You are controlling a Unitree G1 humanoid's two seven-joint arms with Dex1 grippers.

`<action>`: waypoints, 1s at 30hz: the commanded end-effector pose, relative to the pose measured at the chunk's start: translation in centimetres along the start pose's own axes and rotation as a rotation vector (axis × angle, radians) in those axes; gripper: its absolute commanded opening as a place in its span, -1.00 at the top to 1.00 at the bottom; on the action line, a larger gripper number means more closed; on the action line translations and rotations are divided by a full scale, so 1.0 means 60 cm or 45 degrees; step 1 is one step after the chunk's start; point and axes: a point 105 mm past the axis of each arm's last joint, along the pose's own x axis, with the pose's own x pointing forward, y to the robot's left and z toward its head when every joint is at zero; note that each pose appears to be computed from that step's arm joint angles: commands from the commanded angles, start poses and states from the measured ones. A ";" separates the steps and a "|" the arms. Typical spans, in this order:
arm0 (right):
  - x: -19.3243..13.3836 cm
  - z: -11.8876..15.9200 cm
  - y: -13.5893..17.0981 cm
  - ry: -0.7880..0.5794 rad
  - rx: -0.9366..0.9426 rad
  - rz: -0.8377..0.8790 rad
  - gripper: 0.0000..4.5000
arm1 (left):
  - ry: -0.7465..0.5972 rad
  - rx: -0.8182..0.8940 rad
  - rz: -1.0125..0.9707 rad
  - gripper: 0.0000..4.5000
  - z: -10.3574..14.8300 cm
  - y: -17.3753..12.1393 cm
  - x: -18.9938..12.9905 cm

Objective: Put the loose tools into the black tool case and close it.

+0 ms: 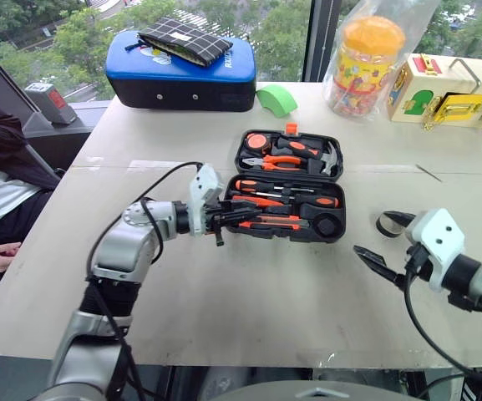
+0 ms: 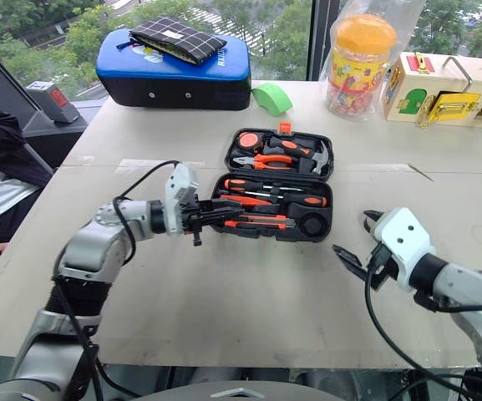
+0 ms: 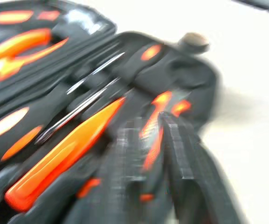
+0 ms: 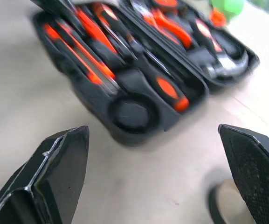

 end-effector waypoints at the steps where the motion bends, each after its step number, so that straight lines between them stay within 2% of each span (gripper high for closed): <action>1: 0.022 -0.007 -0.026 0.164 0.133 0.030 -0.67 | -0.061 0.043 -0.134 -0.16 0.045 -0.057 -0.014; 3: 0.034 -0.029 -0.043 0.299 0.175 -0.006 -0.25 | -0.064 0.064 -0.165 -0.59 0.060 -0.080 -0.013; 4: 0.038 -0.040 -0.050 0.361 0.190 -0.026 -0.24 | -0.061 0.076 -0.193 -0.82 0.064 -0.092 -0.012; 10: 0.051 -0.082 -0.079 0.626 0.284 -0.092 -0.24 | -0.063 0.132 -0.209 -0.82 0.080 -0.133 -0.008; 13: 0.056 -0.092 -0.100 0.682 0.316 -0.158 -0.24 | -0.074 0.133 -0.178 -0.82 0.083 -0.140 -0.008; 16: 0.062 -0.095 -0.105 0.690 0.310 -0.147 0.12 | -0.077 0.115 -0.140 -0.83 0.077 -0.146 -0.009; 20: 0.061 -0.096 -0.097 0.684 0.306 -0.081 0.96 | -0.064 0.089 -0.086 -0.83 0.064 -0.149 -0.010; 23: 0.059 -0.087 -0.097 0.639 0.255 -0.060 0.99 | -0.066 0.070 -0.055 -0.83 0.057 -0.148 -0.011; 26: 0.058 -0.048 -0.086 0.507 0.174 0.048 0.99 | -0.060 0.046 -0.033 -0.83 0.047 -0.146 -0.014; 30: 0.064 0.017 -0.045 0.329 0.065 0.254 0.99 | -0.040 0.011 0.022 -0.83 0.027 -0.137 -0.023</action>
